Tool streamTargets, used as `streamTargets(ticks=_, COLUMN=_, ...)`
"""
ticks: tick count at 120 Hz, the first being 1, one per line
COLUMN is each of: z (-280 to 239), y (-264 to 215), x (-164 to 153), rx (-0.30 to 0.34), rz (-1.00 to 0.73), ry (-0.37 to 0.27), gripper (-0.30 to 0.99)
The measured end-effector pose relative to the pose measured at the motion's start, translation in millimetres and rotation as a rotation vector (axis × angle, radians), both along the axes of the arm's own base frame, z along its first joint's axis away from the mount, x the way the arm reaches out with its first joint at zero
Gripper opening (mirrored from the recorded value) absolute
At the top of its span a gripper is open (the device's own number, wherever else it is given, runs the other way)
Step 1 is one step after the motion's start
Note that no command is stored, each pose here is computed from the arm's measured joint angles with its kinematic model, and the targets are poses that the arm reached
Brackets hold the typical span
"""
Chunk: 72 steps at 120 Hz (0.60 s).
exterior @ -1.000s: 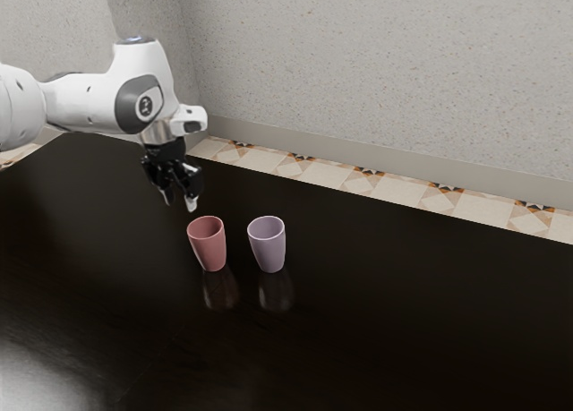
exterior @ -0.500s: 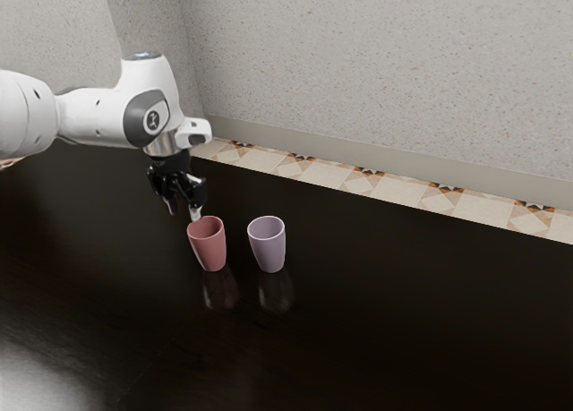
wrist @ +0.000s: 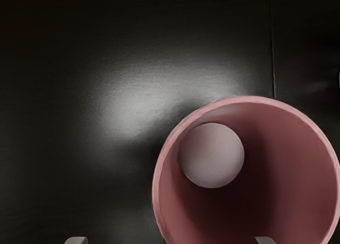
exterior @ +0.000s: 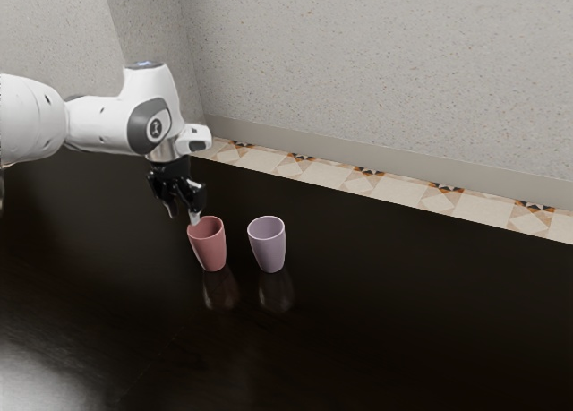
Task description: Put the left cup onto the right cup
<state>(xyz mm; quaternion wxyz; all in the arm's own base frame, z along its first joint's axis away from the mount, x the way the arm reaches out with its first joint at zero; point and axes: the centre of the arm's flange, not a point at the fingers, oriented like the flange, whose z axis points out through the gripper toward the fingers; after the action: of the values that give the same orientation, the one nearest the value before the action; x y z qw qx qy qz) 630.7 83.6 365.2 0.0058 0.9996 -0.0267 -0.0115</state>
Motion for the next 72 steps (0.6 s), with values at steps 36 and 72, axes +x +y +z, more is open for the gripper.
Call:
streamTargets(ticks=36, z=-16, y=7, x=4, rx=0.004, rz=0.008, ry=0.004, gripper=0.38)
streamTargets(ticks=72, z=-31, y=7, x=7, rx=0.001, rz=0.014, ry=0.001, gripper=0.38)
